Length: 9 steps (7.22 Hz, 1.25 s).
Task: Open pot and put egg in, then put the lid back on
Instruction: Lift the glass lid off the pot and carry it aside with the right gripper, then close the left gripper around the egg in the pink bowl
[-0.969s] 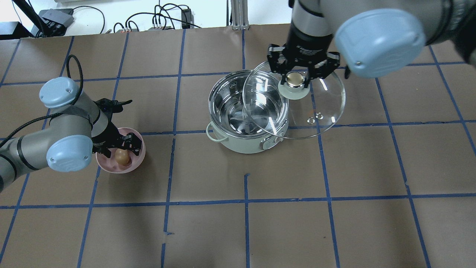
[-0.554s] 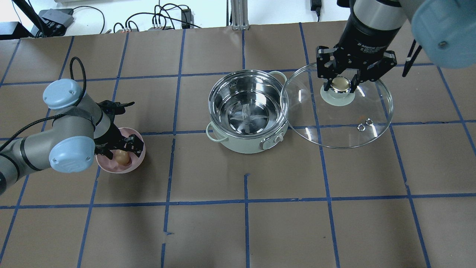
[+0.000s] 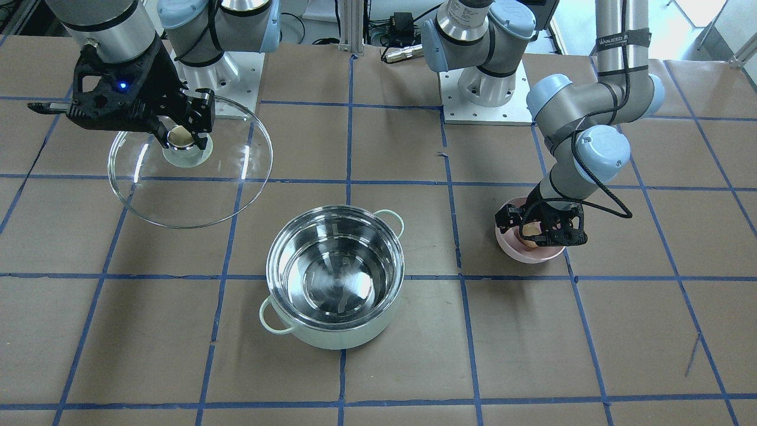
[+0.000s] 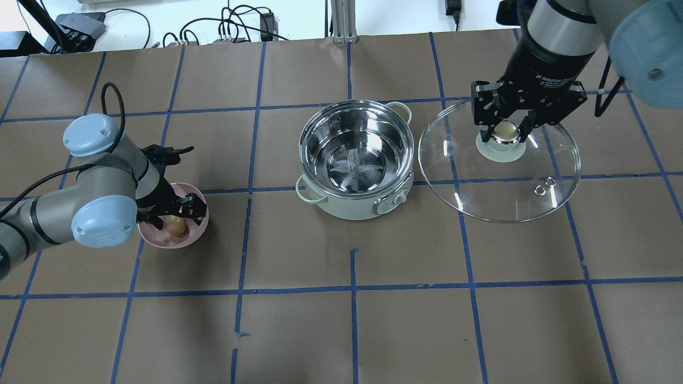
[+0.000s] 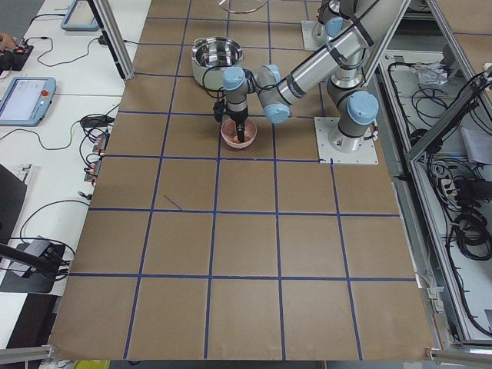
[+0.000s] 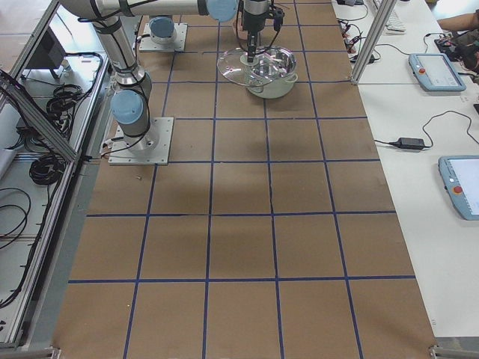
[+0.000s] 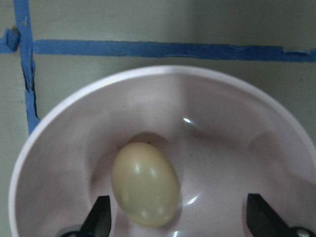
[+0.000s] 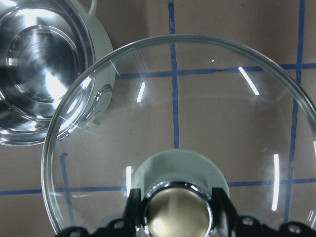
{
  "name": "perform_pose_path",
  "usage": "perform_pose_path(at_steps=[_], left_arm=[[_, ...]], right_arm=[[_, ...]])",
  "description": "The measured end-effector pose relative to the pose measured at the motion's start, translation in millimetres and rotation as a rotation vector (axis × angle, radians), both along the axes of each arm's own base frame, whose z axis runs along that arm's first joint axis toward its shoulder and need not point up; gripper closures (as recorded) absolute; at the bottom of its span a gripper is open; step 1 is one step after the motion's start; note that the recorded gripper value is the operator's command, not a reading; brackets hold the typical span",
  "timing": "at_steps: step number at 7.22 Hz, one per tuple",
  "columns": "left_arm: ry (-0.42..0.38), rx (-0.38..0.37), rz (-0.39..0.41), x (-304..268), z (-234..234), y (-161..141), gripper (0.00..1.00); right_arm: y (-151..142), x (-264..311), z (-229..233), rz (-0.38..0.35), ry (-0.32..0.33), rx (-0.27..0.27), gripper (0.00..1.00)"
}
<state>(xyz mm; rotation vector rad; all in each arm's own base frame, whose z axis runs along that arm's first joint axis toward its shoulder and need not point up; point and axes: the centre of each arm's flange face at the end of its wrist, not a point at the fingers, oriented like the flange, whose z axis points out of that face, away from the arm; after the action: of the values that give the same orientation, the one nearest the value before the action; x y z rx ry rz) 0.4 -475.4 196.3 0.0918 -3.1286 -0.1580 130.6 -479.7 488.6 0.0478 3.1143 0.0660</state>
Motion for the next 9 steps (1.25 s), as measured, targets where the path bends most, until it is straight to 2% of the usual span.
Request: perform_pose_path(at_steps=[3, 4, 5, 9], left_arm=[[-0.003, -0.002, 0.036, 1.0, 0.8, 0.4, 0.05], [-0.004, -0.002, 0.040, 1.5, 0.8, 0.7, 0.16], [-0.004, -0.002, 0.041, 1.7, 0.5, 0.8, 0.35], [0.011, 0.000, 0.045, 0.3, -0.5, 0.8, 0.50]], right_arm=[[-4.5, -23.4, -4.2, 0.049, -0.006, 0.006, 0.76], [-4.5, -29.1, -8.5, 0.051, -0.009, 0.014, 0.76], [-4.4, -31.0, -10.2, 0.049, -0.010, 0.015, 0.76], [-2.4, -31.5, -9.1, 0.047, -0.014, 0.013, 0.75]])
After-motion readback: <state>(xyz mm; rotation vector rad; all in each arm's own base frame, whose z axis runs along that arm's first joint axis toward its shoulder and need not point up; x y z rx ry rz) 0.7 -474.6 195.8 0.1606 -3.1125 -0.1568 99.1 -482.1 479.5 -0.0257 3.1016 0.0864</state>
